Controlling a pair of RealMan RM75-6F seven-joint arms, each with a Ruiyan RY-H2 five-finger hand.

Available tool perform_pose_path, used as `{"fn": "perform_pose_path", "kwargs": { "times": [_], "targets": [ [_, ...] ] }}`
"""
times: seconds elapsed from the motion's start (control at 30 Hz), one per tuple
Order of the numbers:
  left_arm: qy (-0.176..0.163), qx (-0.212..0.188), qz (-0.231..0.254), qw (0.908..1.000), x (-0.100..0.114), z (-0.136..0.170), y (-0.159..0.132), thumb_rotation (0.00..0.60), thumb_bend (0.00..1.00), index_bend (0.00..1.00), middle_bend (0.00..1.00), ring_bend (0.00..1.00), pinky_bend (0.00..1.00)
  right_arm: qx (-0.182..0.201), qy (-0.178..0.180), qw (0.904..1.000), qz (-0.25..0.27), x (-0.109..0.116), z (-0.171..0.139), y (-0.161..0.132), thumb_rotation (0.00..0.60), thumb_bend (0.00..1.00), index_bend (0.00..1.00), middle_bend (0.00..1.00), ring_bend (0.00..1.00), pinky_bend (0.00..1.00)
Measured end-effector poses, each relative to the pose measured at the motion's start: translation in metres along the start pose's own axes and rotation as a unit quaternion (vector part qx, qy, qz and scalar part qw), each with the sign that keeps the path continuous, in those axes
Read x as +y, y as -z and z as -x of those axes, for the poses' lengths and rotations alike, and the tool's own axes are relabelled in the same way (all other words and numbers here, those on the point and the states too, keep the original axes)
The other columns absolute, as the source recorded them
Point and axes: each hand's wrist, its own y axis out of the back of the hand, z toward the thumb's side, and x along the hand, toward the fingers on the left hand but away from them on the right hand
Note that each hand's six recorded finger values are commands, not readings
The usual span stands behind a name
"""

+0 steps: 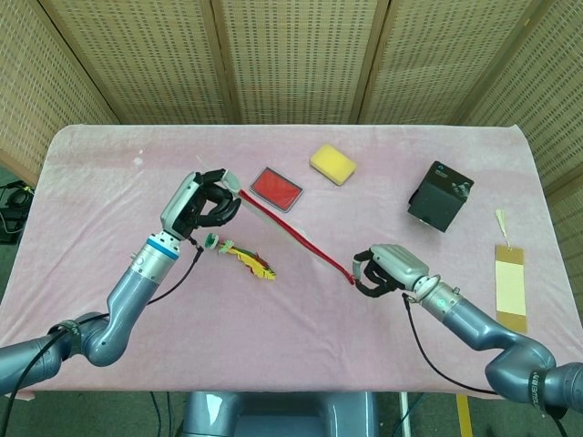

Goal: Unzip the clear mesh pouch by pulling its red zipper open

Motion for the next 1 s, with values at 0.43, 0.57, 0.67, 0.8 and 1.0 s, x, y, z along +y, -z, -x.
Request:
{"fn": "perform_pose_path", "kwargs": {
  "times": [0.43, 0.57, 0.67, 0.8, 1.0],
  "targets": [
    [-0.025, -0.004, -0.002, 0.9997, 0.013, -0.003, -0.004, 0.6, 0.71, 0.87, 0.95, 0.83, 0.94, -0.023, -0.009, 0.9996, -0.013, 0.0, -0.004, 0.018, 0.6, 0.91, 0.78, 0.97, 0.93, 1.0],
    [-0.031, -0.003, 0.0, 0.9995, 0.017, -0.003, -0.004, 0.6, 0.71, 0.87, 0.95, 0.83, 0.94, -0.028, -0.009, 0.9995, -0.012, -0.001, -0.004, 0.022, 0.6, 0.91, 0.78, 0.97, 0.93, 1.0],
    [-0.033, -0.003, 0.001, 0.9995, 0.019, -0.002, -0.003, 0.6, 0.71, 0.87, 0.95, 0.83, 0.94, -0.029, -0.009, 0.9995, -0.011, -0.001, -0.004, 0.023, 0.6, 0.91, 0.78, 0.97, 0.93, 1.0],
    [-0.032, -0.003, 0.001, 0.9995, 0.019, -0.002, -0.001, 0.6, 0.58, 0.79, 0.95, 0.83, 0.94, -0.026, -0.005, 0.9996, -0.009, -0.001, -0.004, 0.023, 0.6, 0.55, 0.42, 0.96, 0.94, 1.0],
    [-0.011, 0.008, -0.029, 0.9995, 0.015, 0.001, 0.006, 0.6, 0.0, 0.0, 0.95, 0.83, 0.91, -0.023, 0.002, 0.9995, -0.022, 0.002, -0.004, 0.026, 0.6, 0.0, 0.0, 0.95, 0.94, 1.0]
  ]
}}
